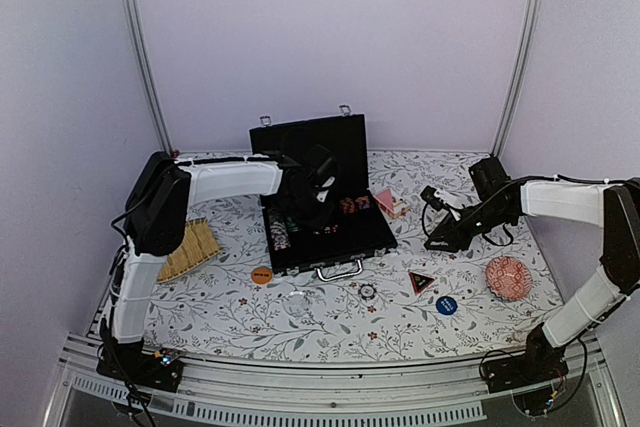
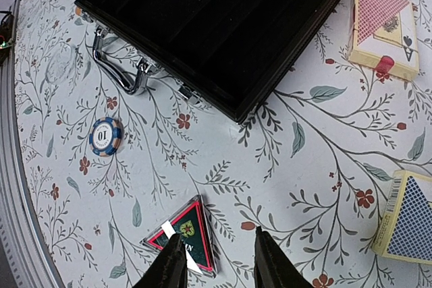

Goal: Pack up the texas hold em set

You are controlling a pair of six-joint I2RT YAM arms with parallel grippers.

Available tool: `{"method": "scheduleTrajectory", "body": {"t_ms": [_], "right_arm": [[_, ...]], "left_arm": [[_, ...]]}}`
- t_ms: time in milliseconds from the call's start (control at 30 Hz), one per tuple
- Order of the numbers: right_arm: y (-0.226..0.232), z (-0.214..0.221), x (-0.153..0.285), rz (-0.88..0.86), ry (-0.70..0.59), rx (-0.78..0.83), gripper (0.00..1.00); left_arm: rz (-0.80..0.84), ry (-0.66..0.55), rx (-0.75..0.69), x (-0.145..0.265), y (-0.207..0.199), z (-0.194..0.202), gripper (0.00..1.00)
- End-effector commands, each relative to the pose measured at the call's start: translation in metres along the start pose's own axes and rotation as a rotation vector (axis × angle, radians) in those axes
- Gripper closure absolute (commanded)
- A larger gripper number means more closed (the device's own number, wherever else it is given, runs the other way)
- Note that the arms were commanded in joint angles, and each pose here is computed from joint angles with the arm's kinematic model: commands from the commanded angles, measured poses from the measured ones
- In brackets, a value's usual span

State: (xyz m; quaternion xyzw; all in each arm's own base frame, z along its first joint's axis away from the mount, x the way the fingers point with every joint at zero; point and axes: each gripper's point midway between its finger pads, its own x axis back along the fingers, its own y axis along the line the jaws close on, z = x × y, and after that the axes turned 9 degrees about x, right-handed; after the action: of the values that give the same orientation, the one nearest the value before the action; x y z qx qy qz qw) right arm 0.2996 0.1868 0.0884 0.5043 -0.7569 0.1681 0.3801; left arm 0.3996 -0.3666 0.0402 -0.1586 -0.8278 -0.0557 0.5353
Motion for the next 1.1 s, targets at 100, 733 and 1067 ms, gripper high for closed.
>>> {"method": "scheduleTrajectory", "body": {"t_ms": [100, 733, 1067], "right_arm": [[-0.001, -0.005, 0.000, -0.016, -0.011, 0.007, 0.64], [-0.001, -0.003, -0.002, -0.023, -0.003, 0.000, 0.64], [-0.001, -0.001, -0.004, -0.030, 0.004, -0.003, 0.64]], "left_arm": [[-0.010, -0.103, 0.012, 0.043, 0.006, -0.030, 0.67], [-0.035, 0.029, -0.015, 0.012, 0.015, 0.004, 1.00], [-0.021, 0.084, -0.020, -0.002, 0.014, 0.019, 1.00]]}}
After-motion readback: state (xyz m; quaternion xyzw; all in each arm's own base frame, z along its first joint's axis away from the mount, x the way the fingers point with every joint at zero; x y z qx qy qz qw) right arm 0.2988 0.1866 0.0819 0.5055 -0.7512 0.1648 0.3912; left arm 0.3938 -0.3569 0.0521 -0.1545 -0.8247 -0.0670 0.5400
